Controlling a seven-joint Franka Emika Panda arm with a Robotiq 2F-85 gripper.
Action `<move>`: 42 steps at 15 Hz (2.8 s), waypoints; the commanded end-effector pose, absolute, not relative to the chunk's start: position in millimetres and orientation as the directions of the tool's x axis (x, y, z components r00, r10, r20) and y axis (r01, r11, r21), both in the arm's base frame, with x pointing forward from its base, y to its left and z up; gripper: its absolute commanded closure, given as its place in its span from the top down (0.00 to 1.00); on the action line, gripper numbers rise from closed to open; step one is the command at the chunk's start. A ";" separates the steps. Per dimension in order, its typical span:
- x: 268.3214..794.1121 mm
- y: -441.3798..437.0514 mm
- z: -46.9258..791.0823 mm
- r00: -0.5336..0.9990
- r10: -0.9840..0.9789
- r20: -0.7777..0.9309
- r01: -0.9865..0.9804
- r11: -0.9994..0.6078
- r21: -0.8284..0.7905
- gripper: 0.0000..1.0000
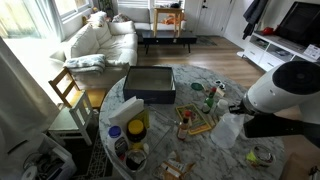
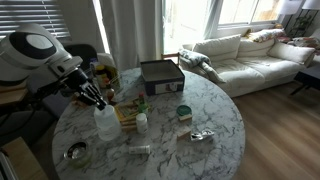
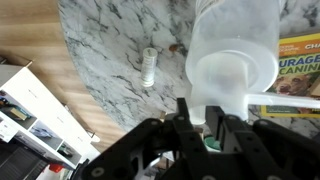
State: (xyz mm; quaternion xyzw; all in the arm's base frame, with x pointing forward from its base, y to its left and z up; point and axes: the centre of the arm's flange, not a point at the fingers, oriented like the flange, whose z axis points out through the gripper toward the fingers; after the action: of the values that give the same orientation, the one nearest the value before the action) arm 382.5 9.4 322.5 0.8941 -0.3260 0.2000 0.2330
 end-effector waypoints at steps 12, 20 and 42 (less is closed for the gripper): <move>373.2 -25.4 315.0 0.649 -0.673 0.356 -0.759 -0.606 0.238 1.00; 375.1 -47.9 308.9 0.563 -0.779 0.277 -0.826 -0.532 0.183 1.00; 382.6 -65.7 329.4 0.433 -0.893 0.127 -0.900 -0.435 0.010 1.00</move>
State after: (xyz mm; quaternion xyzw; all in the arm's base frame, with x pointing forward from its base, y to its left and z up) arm 387.6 -64.4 319.9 0.8471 -0.5281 0.0504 0.0300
